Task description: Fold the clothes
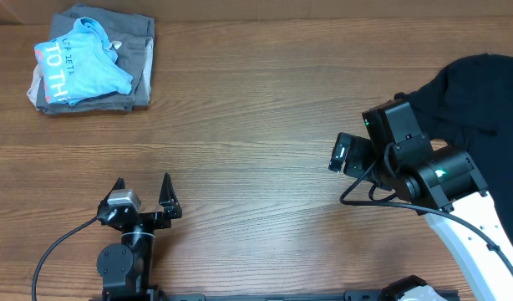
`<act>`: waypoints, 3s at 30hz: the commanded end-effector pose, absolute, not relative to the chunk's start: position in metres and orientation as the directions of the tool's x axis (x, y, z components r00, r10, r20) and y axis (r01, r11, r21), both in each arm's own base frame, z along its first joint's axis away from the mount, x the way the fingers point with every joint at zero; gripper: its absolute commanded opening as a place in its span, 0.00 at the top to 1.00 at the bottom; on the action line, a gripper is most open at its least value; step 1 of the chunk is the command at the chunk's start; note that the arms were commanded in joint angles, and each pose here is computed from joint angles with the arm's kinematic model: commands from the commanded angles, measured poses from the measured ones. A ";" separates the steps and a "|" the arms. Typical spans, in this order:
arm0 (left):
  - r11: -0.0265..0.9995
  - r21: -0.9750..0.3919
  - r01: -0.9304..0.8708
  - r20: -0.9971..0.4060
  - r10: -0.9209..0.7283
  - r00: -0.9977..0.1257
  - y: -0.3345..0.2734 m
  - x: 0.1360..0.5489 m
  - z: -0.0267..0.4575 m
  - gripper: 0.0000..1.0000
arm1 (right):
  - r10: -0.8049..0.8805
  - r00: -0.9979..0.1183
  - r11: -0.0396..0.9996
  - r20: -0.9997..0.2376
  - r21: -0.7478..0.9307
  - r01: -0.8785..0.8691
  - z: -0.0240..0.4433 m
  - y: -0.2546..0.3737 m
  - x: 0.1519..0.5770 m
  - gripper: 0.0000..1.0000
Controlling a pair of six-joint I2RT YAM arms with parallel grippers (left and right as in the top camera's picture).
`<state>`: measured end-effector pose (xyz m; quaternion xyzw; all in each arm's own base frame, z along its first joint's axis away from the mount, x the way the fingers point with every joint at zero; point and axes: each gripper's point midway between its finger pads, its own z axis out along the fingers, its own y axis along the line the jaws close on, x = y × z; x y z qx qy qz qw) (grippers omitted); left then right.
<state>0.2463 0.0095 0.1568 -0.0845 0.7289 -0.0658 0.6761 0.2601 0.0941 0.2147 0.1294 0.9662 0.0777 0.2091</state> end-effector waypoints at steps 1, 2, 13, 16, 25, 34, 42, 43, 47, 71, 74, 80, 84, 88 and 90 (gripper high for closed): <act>0.977 -0.208 -0.045 -0.976 -0.210 -0.064 0.011 0.246 0.157 0.00 | 0.290 -0.867 0.953 -0.405 0.210 0.220 0.220 0.092 0.262 0.00; 0.977 -0.208 -0.045 -0.976 -0.210 -0.064 0.011 0.246 0.157 0.00 | 0.291 -0.865 0.952 -0.410 0.214 0.219 0.222 0.092 0.261 0.00; 0.977 -0.208 -0.045 -0.976 -0.210 -0.064 0.011 0.246 0.157 0.00 | 0.392 -0.689 0.906 -0.610 0.385 0.175 0.299 0.062 0.220 0.00; 0.977 -0.208 -0.045 -0.976 -0.210 -0.064 0.011 0.246 0.157 0.00 | 0.473 -0.584 0.875 -0.659 0.429 0.224 0.319 0.034 0.202 0.00; 0.977 -0.208 -0.045 -0.976 -0.210 -0.064 0.011 0.246 0.157 0.00 | 0.519 -0.333 0.851 -0.787 0.439 0.288 0.320 -0.014 0.153 0.00; 0.977 -0.208 -0.045 -0.976 -0.210 -0.064 0.011 0.246 0.157 0.00 | 0.519 -0.259 0.845 -0.814 0.535 0.012 0.235 0.022 0.198 0.00; 0.977 -0.208 -0.046 -0.976 -0.210 -0.064 0.011 0.246 0.157 0.00 | 0.501 -0.134 0.829 -0.855 0.519 -0.209 0.198 0.043 0.234 0.00; 0.977 -0.208 -0.046 -0.976 -0.210 -0.064 0.011 0.246 0.157 0.00 | 0.498 -0.128 0.833 -0.858 0.514 -0.206 0.194 0.042 0.236 0.00; 0.977 -0.208 -0.045 -0.975 -0.211 -0.064 0.011 0.246 0.157 0.00 | 0.448 -0.112 0.870 -0.887 0.462 -0.171 0.182 0.037 0.240 0.00; 0.977 -0.208 -0.046 -0.976 -0.210 -0.064 0.011 0.246 0.157 0.00 | 0.327 0.105 0.939 -0.939 0.310 -0.147 0.211 0.022 0.243 0.00; 0.977 -0.208 -0.045 -0.975 -0.211 -0.064 0.011 0.246 0.157 0.00 | 0.327 0.116 0.939 -0.938 0.309 -0.151 0.215 0.022 0.242 0.00; 0.977 -0.208 -0.046 -0.976 -0.210 -0.064 0.011 0.246 0.157 0.00 | 0.321 -0.006 0.943 -0.947 0.320 -0.091 0.181 0.019 0.246 0.00; 0.977 -0.208 -0.046 -0.976 -0.210 -0.064 0.011 0.246 0.157 0.00 | 0.318 -0.052 0.944 -0.947 0.322 -0.079 0.170 0.019 0.246 0.00; 0.977 -0.208 -0.046 -0.976 -0.210 -0.064 0.011 0.246 0.157 0.00 | 0.319 -0.051 0.943 -0.946 0.323 -0.077 0.170 0.019 0.246 0.00; 0.977 -0.208 -0.046 -0.976 -0.210 -0.064 0.011 0.246 0.157 0.00 | 0.319 -0.051 0.943 -0.946 0.323 -0.077 0.170 0.019 0.246 0.00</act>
